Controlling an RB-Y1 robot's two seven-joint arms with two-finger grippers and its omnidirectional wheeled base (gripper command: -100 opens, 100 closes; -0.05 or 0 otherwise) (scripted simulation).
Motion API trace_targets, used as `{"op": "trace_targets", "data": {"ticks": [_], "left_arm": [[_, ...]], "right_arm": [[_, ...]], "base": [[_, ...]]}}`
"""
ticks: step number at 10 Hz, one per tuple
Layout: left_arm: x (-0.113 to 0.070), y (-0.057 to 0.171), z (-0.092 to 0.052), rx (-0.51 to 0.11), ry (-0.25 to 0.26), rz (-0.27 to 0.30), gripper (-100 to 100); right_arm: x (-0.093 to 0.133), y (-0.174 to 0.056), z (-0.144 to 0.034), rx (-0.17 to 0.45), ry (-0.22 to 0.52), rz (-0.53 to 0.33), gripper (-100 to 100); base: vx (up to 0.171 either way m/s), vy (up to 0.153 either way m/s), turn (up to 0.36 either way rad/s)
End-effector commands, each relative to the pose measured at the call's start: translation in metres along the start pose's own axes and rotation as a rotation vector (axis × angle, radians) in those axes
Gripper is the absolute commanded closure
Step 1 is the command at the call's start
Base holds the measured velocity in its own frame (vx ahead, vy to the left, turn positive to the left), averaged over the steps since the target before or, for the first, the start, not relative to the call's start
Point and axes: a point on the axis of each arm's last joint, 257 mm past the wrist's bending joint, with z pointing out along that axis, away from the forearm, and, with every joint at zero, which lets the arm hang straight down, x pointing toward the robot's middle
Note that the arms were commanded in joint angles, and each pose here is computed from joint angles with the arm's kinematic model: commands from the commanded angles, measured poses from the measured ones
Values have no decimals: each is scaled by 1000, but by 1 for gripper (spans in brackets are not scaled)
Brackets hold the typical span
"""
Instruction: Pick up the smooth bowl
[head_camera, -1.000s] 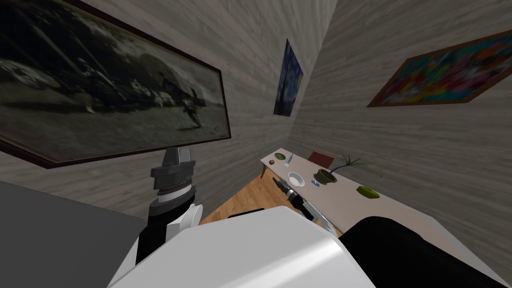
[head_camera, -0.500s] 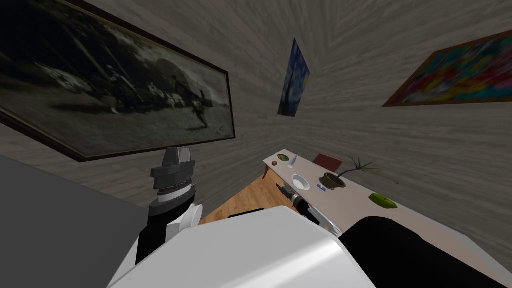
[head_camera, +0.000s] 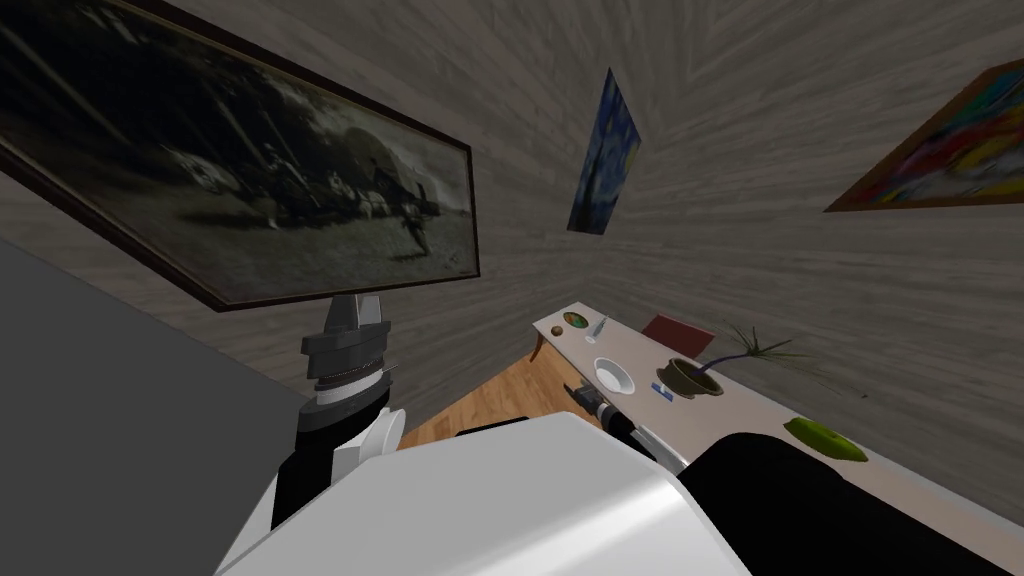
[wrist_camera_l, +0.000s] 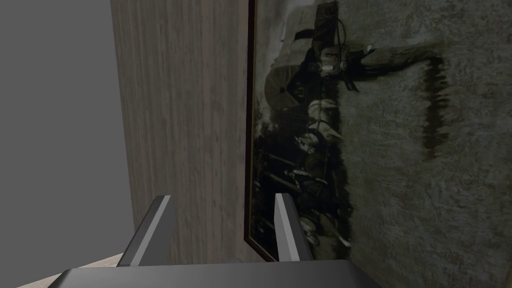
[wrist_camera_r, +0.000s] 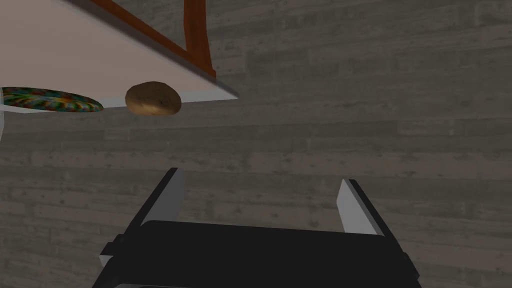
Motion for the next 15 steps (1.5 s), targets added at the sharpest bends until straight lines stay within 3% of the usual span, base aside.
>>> {"op": "trace_targets", "data": {"ticks": [1,2,5,6,11,12,15], "left_arm": [[0,0,0,0,0,0,0],[0,0,0,0,0,0,0],[0,0,0,0,0,0,0],[0,0,0,0,0,0,0],[0,0,0,0,0,0,0],[0,0,0,0,0,0,0],[0,0,0,0,0,0,0]], "right_arm": [[25,-22,-9,37,72,-69,-100],[27,-23,-10,40,76,-69,-100],[87,-77,-49,122,258,-219,-100],[87,-77,-49,122,258,-220,-100],[158,-142,-124,202,518,-409,-100],[158,-142,-124,202,518,-409,-100],[179,-156,-149,217,597,-458,-100]], "base": [[33,-24,109],[27,-21,77],[51,-58,218],[42,-73,80],[39,-91,203],[38,-115,31],[9,-67,89]]}}
